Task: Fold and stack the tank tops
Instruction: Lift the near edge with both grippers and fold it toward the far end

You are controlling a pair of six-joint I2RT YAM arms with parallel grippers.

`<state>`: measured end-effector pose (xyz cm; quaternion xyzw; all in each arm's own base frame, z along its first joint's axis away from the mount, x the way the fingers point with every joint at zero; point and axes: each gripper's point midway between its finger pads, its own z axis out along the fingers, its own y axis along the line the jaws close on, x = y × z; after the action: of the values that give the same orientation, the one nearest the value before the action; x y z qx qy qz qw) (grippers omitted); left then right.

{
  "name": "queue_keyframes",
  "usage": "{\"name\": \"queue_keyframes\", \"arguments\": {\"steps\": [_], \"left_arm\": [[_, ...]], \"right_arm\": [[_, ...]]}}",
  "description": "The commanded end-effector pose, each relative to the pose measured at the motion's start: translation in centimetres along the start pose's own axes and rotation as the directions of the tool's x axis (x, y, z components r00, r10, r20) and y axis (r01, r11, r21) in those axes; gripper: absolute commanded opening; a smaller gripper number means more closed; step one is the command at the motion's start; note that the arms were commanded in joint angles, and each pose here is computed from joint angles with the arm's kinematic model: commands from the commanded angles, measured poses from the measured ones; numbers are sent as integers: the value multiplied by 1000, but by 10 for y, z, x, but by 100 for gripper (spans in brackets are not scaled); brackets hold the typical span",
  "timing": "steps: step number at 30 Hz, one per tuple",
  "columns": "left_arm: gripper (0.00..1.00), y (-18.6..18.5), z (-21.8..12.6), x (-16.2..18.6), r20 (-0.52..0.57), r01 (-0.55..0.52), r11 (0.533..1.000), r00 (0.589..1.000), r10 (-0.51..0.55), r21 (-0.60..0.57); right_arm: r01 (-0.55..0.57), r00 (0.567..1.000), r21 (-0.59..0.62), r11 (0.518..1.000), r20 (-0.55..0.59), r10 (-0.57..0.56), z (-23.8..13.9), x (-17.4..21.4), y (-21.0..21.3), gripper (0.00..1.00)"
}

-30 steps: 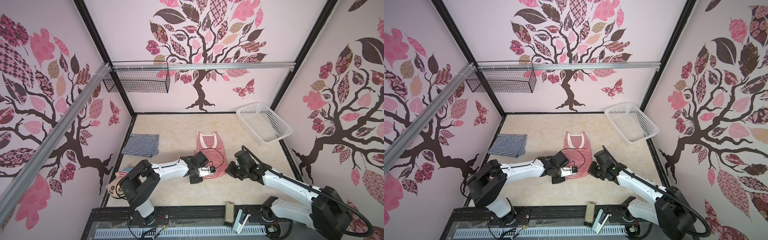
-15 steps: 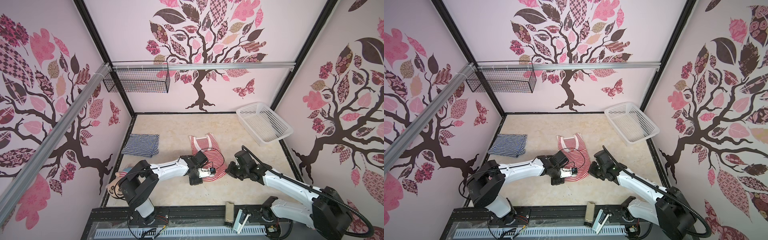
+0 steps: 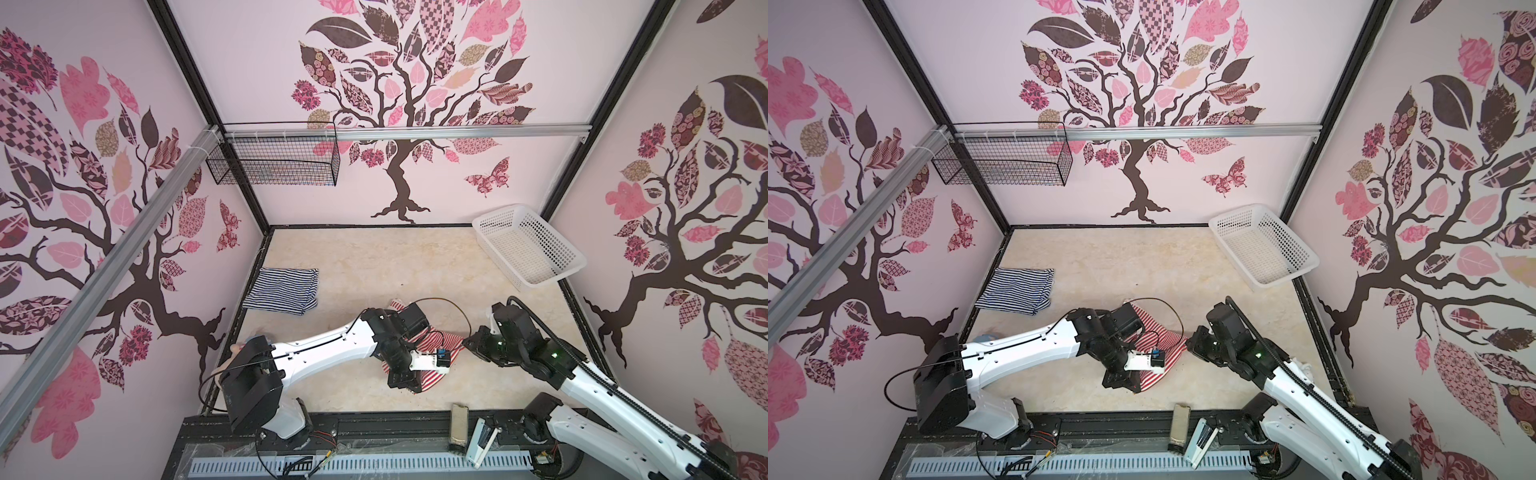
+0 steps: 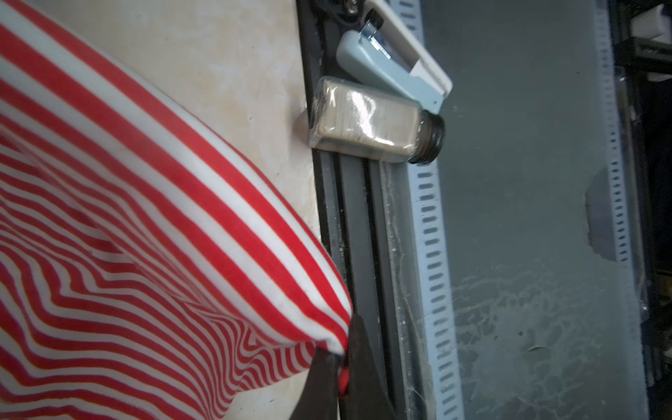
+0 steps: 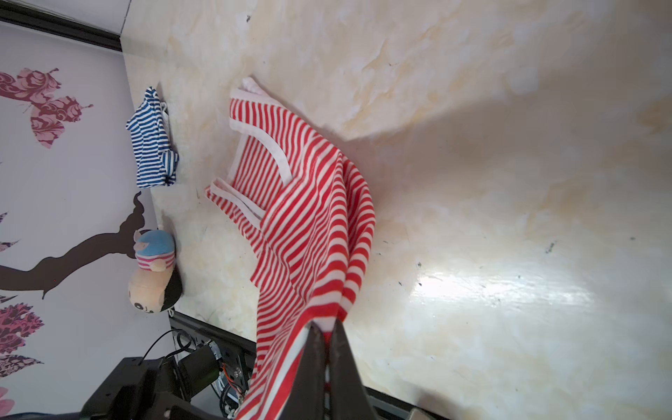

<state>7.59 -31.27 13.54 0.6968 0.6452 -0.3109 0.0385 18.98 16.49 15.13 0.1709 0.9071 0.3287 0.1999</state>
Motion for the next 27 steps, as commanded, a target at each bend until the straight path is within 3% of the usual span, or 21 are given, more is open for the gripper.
{"name": "queue_keyframes", "arguments": {"steps": [1, 8, 12, 16, 27], "left_arm": [[2, -37, -21, -21, 71, 5, 989, 997, -16, 149], [4, -36, -42, -28, 147, -19, 994, 989, 4, 105], [4, 0, -62, -18, 243, 82, 995, 966, -92, 50], [4, 46, -72, 15, 293, 206, 979, 936, -193, -13], [6, 100, -48, 89, 185, 387, 922, 907, -380, -3]], "right_arm": [[17, 999, -2, 1000, 52, -17, -24, -12, 14, 0], [75, 995, -57, 996, 65, -72, -23, -38, 66, 0], [102, 994, -60, 993, 36, -100, 4, -51, 89, 0], [112, 994, -39, 993, -14, -113, 49, -60, 99, 0], [128, 979, 74, 989, -169, -114, 164, -64, 86, 0]]}}
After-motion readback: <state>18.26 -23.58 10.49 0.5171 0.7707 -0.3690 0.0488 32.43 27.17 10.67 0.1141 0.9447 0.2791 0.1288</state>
